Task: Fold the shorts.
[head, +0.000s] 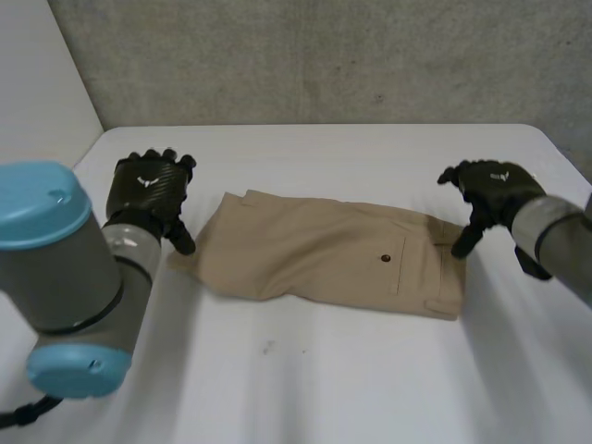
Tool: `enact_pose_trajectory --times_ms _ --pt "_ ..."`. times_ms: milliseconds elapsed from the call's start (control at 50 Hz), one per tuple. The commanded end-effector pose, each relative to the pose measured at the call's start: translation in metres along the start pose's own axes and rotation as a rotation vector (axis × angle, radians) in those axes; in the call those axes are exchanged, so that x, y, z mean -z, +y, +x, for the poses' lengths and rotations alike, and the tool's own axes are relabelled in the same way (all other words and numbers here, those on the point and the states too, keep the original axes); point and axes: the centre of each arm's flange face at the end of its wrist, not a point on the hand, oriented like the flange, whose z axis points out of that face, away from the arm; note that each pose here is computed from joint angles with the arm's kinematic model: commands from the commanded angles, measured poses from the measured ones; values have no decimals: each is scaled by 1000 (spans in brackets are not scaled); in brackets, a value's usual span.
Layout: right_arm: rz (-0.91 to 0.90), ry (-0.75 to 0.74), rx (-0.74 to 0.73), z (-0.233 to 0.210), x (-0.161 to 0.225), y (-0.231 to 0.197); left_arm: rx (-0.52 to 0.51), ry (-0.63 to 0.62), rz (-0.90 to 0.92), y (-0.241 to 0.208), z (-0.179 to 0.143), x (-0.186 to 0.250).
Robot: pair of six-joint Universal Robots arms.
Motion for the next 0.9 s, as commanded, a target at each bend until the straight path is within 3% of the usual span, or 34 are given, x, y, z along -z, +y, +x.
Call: enact_pose_trajectory --times_ms 20,340,540,680,800,900 --pt "-57 -19 26 -21 28 51 75 29 -49 22 0 27" --pt "-85 -31 25 -31 0 102 84 30 -3 33 3 32" --pt "-18 0 53 -22 -12 91 84 29 5 31 2 34" --pt "-59 39 223 0 -6 82 85 25 10 29 1 35" --pt "-107 125 510 41 -2 63 83 24 11 29 1 36" --pt "-11 100 695 23 -8 33 84 24 14 28 0 36"
